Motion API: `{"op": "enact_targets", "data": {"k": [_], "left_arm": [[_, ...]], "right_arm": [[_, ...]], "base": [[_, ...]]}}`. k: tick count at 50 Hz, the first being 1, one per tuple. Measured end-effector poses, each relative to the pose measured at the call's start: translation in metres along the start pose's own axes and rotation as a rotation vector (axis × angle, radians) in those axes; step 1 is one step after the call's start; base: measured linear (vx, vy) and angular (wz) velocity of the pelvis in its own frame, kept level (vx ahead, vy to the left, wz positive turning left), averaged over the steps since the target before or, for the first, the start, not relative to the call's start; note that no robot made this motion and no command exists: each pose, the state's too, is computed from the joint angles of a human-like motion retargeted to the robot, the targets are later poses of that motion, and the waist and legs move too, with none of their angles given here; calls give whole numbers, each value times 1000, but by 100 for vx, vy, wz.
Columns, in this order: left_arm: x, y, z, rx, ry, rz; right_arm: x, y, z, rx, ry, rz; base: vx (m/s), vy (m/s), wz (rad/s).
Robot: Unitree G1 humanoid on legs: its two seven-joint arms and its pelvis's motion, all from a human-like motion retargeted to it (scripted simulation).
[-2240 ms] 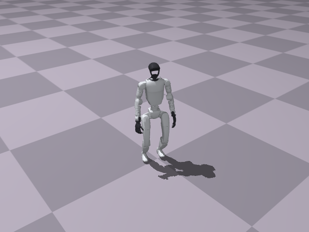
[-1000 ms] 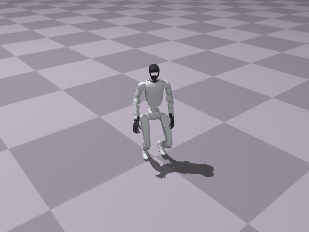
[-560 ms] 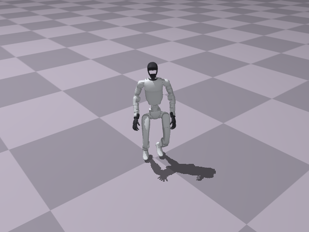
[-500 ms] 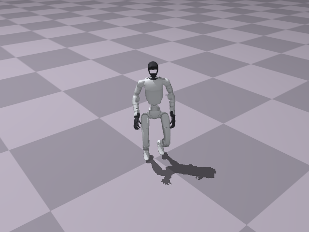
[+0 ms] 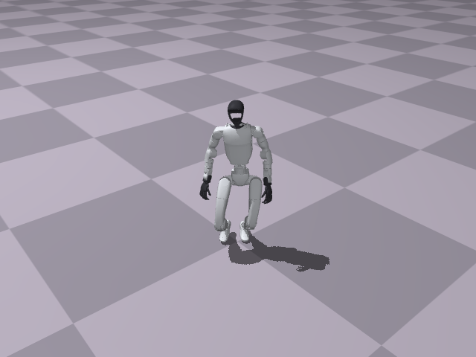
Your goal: Run
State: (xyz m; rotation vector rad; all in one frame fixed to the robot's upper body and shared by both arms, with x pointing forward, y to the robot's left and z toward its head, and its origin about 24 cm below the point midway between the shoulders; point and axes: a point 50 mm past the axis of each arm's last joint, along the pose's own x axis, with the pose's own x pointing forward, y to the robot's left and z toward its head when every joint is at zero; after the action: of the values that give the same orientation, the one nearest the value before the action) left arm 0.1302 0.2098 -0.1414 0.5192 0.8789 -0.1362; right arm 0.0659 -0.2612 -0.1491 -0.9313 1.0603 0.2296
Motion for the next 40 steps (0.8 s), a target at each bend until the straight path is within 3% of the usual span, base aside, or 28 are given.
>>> {"op": "enact_targets", "data": {"k": [5, 10, 19, 25, 32, 40], "left_arm": [[20, 42, 67, 89, -192, 200], [7, 30, 97, 38, -390, 176], [-48, 23, 152, -79, -821, 55], [-73, 38, 177, -55, -969, 112], [-107, 42, 158, -181, -1022, 149], [-135, 52, 163, -144, -1139, 203]], "right_arm": [[11, -23, 36, 50, -102, -153], [2, -47, 99, 160, -412, -217], [-92, -119, 201, 356, -1145, -402], [-152, -168, 237, 306, -1437, -596], [-172, -153, 243, 436, -1537, -440], [-211, -164, 253, 393, -1746, -539]], "base": [[1, 1, -22], [16, -5, -108], [1, -8, -132], [2, -5, -132], [12, 10, -225], [3, 13, -207]]}}
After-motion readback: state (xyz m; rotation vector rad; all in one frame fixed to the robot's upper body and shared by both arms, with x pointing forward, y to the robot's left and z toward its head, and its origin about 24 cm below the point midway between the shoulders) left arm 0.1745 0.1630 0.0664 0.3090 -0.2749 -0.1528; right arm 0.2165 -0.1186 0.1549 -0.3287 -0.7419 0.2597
